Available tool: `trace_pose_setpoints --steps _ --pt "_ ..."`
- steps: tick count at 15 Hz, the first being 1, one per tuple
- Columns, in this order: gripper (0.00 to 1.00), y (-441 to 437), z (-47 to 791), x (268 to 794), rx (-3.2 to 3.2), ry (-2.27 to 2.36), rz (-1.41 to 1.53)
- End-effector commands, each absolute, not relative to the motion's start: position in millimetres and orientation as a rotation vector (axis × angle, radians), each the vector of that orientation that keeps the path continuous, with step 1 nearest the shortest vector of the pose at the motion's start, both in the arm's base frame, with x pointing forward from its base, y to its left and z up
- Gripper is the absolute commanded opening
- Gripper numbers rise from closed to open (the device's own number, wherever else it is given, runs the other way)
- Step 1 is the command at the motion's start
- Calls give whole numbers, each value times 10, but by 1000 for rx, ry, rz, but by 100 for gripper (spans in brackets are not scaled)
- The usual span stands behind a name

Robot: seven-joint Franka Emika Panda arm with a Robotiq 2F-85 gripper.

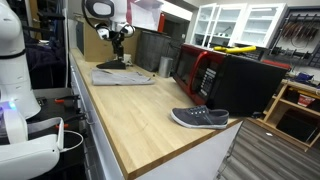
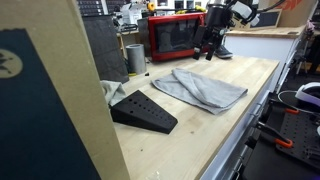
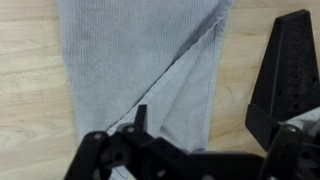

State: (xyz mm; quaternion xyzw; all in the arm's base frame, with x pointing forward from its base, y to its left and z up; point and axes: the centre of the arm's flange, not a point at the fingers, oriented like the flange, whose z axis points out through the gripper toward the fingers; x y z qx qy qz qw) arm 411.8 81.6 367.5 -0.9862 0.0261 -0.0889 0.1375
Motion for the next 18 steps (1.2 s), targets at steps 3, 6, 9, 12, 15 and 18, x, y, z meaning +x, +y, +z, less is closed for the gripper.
trace_pose_setpoints --steps 3,6,9,12,15,18 --pt "100 484 3660 4499 -2721 263 -338" --pt "100 300 3582 4719 -2655 352 -361" --pt "100 164 3441 4944 -2612 418 -368" --pt "100 40 3317 5108 -2594 464 -350" --pt "100 -132 3195 5229 -2604 498 -336" --pt "100 -285 3078 5346 -2622 524 -326"
